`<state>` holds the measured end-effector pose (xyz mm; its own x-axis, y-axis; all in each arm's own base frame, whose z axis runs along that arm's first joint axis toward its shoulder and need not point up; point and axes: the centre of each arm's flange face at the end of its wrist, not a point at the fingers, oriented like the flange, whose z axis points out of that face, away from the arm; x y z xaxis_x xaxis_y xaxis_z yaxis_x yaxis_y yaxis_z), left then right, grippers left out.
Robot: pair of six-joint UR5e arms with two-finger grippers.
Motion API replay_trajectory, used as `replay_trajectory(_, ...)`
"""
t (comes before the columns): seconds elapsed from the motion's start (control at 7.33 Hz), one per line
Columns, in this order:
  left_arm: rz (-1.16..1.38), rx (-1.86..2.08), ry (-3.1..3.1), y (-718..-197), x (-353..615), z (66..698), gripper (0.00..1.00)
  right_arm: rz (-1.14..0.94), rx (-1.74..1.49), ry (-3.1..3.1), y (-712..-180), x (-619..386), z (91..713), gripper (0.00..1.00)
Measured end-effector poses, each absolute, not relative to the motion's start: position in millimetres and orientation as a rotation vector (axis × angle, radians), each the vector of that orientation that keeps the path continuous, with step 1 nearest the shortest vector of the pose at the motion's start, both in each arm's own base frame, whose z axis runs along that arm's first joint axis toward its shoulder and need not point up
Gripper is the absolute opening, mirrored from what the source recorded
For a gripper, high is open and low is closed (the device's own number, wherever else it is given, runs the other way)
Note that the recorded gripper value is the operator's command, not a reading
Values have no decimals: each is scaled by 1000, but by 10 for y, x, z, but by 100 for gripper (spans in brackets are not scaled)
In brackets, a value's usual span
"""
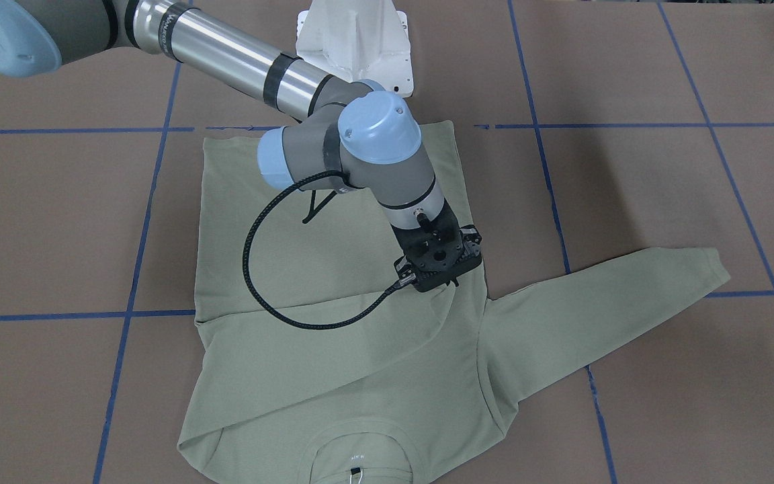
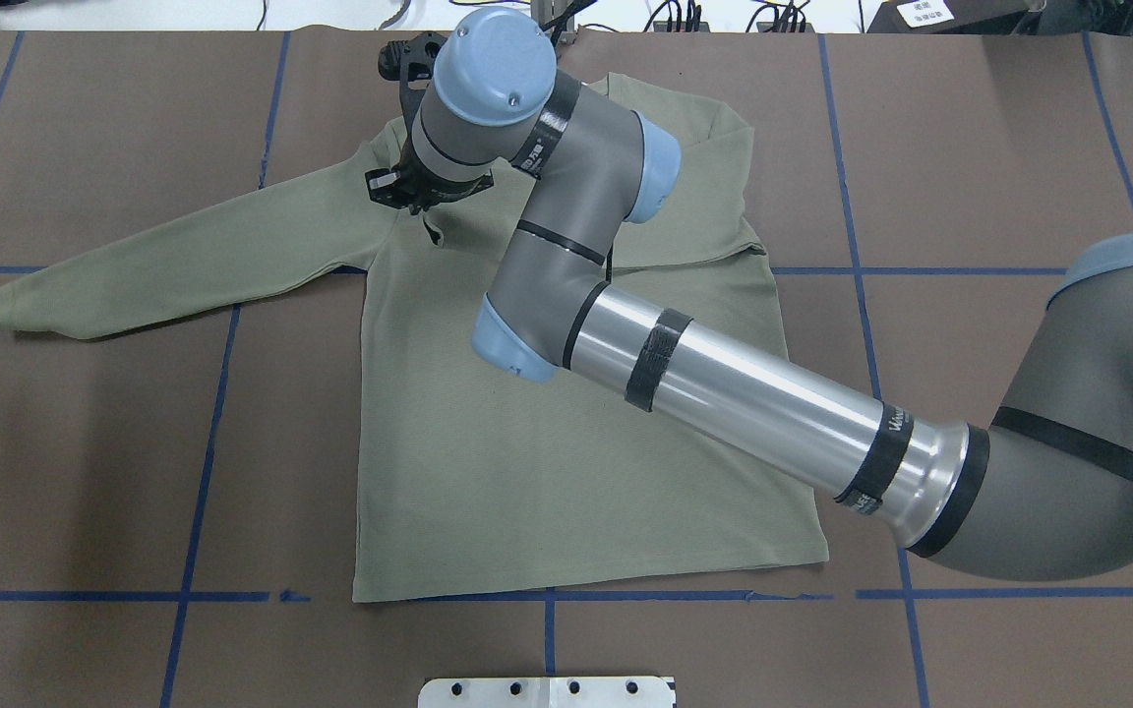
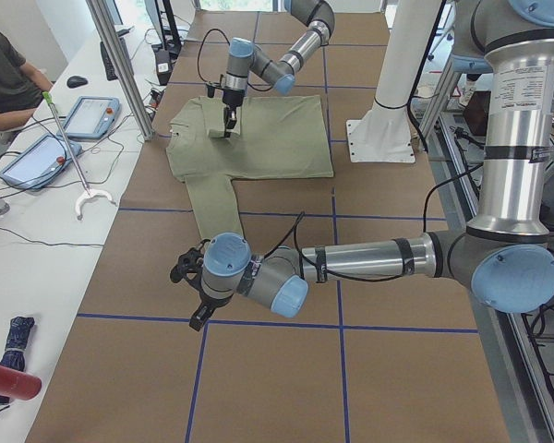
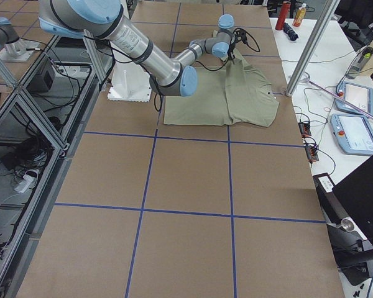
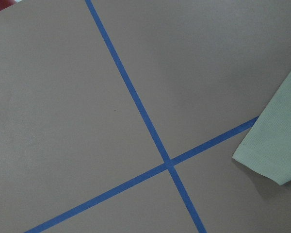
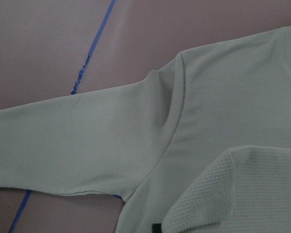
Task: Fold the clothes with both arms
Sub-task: 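Carry the held cuff across the shirt body toward the collar, release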
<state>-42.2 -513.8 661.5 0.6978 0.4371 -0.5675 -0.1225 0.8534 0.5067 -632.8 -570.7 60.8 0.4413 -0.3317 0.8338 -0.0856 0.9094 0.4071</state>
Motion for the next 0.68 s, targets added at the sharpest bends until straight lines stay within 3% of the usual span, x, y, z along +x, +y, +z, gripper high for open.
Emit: replay_trajectory(0.68,273,456,751,-5210,-418,6514,100,-109,502,-1156,-5275,-6800,513,100)
